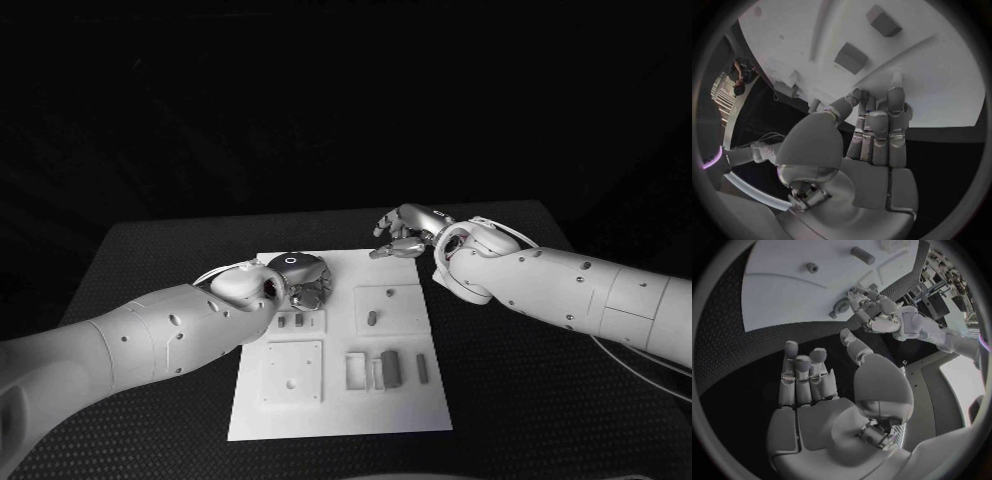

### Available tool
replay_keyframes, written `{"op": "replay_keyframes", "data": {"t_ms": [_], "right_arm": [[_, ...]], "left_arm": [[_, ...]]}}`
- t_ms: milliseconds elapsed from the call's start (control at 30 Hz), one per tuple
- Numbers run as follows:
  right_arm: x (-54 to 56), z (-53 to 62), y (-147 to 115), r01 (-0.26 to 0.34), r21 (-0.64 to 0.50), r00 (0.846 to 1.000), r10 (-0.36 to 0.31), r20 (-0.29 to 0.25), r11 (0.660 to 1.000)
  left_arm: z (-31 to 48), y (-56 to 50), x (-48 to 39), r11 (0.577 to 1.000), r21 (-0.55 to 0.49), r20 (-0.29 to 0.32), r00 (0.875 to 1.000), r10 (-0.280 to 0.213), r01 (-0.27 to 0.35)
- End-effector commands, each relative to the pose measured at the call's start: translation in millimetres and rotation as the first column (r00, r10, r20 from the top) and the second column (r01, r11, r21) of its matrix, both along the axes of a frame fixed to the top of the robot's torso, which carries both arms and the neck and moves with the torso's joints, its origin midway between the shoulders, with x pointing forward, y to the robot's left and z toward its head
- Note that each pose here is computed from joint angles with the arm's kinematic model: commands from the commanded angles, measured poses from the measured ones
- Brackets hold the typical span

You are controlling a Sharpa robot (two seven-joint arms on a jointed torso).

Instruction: Assemble the parts on the task board

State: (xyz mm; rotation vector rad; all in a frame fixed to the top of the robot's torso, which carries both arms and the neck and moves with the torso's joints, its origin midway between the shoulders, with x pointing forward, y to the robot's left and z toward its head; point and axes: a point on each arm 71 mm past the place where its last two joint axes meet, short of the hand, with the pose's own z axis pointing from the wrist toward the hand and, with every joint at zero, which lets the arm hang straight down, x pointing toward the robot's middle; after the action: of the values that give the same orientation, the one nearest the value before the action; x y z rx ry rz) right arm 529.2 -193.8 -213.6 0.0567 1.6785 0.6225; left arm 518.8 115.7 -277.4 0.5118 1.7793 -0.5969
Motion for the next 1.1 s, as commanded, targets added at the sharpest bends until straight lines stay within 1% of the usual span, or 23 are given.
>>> {"op": "replay_keyframes", "data": {"t_ms": [33, 200, 433, 633, 900, 1100], "right_arm": [[-0.5, -0.2, 1.4, -0.013, 0.000, 1.000, 0.013, -0.001, 1.000], [-0.4, -0.2, 1.6, -0.013, 0.000, 1.000, 0.013, -0.001, 1.000], [-0.5, -0.1, 1.5, -0.013, 0.001, 1.000, 0.013, -0.001, 1.000], [-0.6, 0.0, 1.5, -0.013, 0.001, 1.000, 0.013, -0.001, 1.000], [-0.5, 0.0, 1.5, -0.013, 0.002, 1.000, 0.013, 0.000, 1.000], [-0.4, 0.0, 1.1, -0.012, 0.002, 1.000, 0.012, 0.000, 1.000]], "left_arm": [[-13.4, 2.7, -4.7, 0.998, 0.063, -0.033, 0.999, 0.006, -0.004], [-13.3, 2.9, -5.0, 0.998, 0.063, -0.028, 1.000, 0.006, -0.004], [-10.9, 3.6, -5.7, 0.999, 0.032, 0.003, 1.000, -0.008, 0.007], [-9.5, 3.9, -6.1, 1.000, 0.008, 0.021, 1.000, -0.010, 0.010], [-8.8, 3.9, -6.4, 1.000, -0.008, 0.027, 1.000, -0.010, 0.011], [-7.3, 6.2, -7.4, 1.000, -0.028, 0.033, 0.999, -0.008, 0.009]]}}
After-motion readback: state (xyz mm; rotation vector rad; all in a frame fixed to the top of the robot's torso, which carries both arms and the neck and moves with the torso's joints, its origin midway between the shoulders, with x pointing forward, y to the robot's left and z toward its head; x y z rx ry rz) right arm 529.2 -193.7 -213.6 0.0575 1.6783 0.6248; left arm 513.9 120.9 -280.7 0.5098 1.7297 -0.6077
